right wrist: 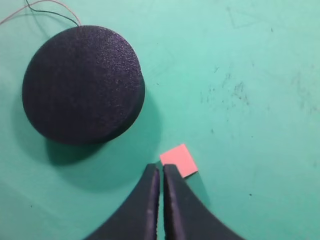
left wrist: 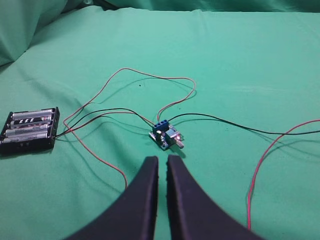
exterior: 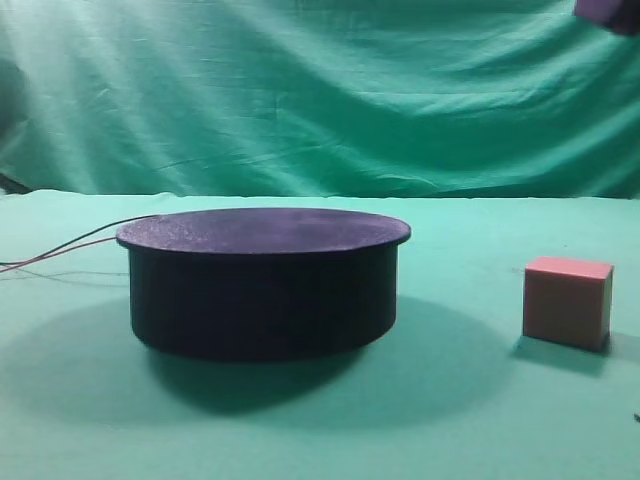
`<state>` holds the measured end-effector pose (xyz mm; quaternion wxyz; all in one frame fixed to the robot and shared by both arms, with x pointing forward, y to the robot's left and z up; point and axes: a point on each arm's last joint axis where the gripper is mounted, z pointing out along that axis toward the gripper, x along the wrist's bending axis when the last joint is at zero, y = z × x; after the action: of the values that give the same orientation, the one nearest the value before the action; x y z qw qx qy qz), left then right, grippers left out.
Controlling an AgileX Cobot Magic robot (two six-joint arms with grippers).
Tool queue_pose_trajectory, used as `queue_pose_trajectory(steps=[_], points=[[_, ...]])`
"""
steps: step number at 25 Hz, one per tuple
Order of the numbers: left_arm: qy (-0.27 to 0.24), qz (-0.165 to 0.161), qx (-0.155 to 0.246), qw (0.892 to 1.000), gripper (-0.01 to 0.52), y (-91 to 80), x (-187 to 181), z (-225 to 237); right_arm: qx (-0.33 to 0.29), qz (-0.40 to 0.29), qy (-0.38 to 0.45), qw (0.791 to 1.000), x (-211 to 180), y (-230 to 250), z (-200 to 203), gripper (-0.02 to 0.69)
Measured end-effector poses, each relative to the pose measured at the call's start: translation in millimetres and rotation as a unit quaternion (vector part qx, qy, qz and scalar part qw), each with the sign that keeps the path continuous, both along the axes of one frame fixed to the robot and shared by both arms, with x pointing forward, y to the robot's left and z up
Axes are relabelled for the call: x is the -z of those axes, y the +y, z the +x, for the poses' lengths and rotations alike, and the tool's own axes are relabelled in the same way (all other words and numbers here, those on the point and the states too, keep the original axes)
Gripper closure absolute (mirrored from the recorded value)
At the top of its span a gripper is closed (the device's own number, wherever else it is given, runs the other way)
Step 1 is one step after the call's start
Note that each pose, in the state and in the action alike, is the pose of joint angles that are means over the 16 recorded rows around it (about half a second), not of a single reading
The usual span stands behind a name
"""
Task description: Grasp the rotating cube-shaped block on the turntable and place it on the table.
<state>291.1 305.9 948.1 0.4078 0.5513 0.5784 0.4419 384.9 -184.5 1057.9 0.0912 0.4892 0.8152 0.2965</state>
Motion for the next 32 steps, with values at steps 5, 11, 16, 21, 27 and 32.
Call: queue_pose_trajectory(steps=[5,11,16,21,27,32], points=[[0.0,0.0,0.0,1.0,0.514,0.0,0,0,-0.009,-0.003,-0.023,1.0,-6,-6,-5,0.665],[0.0,0.0,0.0,1.0,0.514,0.0,0,0,0.006,-0.005,-0.055,0.998,-2,-22,-6,0.665],[0.0,0.0,0.0,1.0,0.514,0.0,0,0,0.05,0.006,-0.1,0.994,11,-46,-13,0.665],[0.0,0.0,0.0,1.0,0.514,0.0,0,0,0.111,0.024,-0.171,0.979,32,-73,-32,0.665],[0.0,0.0,0.0,1.0,0.514,0.0,0,0,0.166,0.04,-0.262,0.95,67,-94,-61,0.665],[0.0,0.0,0.0,1.0,0.514,0.0,0,0,0.183,0.049,-0.314,0.93,90,-100,-80,0.665]])
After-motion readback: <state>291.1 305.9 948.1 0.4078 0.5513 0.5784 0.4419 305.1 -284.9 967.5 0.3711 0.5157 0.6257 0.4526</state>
